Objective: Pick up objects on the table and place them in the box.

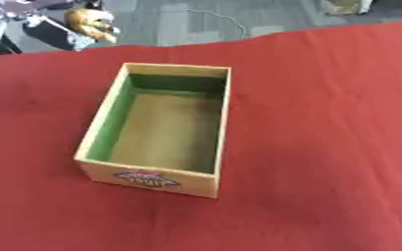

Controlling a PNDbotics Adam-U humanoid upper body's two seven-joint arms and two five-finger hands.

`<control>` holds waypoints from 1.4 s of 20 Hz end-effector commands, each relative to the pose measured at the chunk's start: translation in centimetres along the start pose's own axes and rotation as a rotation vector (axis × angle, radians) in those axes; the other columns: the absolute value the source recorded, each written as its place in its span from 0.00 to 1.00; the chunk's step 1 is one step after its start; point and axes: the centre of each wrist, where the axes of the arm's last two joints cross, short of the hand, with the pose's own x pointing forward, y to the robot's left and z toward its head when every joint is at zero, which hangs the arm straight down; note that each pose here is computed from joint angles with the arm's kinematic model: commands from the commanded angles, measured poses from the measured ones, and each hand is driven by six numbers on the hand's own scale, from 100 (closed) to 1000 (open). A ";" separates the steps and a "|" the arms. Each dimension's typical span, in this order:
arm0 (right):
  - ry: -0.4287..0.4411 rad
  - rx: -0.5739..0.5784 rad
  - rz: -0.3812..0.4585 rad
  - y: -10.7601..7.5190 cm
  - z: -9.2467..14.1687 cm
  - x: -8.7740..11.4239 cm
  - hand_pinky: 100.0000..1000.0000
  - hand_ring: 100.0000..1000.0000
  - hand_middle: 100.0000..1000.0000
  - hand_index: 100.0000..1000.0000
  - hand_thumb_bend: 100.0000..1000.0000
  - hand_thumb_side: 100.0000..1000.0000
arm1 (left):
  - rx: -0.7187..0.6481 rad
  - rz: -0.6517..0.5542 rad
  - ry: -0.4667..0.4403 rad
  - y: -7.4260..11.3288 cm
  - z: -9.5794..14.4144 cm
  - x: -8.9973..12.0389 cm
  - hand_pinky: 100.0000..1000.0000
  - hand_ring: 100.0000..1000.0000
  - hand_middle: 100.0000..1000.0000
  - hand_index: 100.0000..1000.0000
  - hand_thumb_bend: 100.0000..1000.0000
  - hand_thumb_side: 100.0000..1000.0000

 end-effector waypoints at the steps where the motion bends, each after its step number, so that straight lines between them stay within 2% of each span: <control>1: -0.026 -0.006 0.000 -0.5 -0.9 0.3 0.85 0.59 0.43 0.78 0.00 0.36 | 0.066 -0.043 -0.023 2.0 -1.1 1.5 0.62 0.54 0.32 0.46 0.00 0.18; 5: -0.025 -0.018 -0.006 -0.3 -1.0 0.4 0.85 0.59 0.43 0.78 0.00 0.35 | 0.099 -0.075 -0.029 2.2 -2.1 3.3 0.63 0.54 0.32 0.46 0.00 0.18; 10: -0.027 -0.030 -0.014 -0.2 -1.1 0.4 0.85 0.59 0.43 0.78 0.00 0.35 | 0.091 -0.102 -0.037 1.4 -3.5 5.0 0.62 0.54 0.32 0.46 0.00 0.18; 17: -0.027 -0.035 -0.013 0.0 -1.0 0.4 0.85 0.58 0.43 0.78 0.00 0.36 | 0.007 -0.121 -0.041 -1.6 -4.4 5.8 0.62 0.54 0.32 0.46 0.00 0.17; 22: -0.024 -0.035 -0.007 0.0 -0.9 0.3 0.85 0.58 0.43 0.78 0.00 0.36 | -0.068 -0.090 -0.063 -4.8 -4.8 6.6 0.61 0.54 0.32 0.46 0.00 0.17; 28: -0.023 -0.034 -0.009 0.2 -0.9 0.3 0.85 0.58 0.43 0.78 0.00 0.36 | -0.115 -0.041 -0.088 -6.9 -5.6 8.1 0.61 0.54 0.34 0.50 0.00 0.17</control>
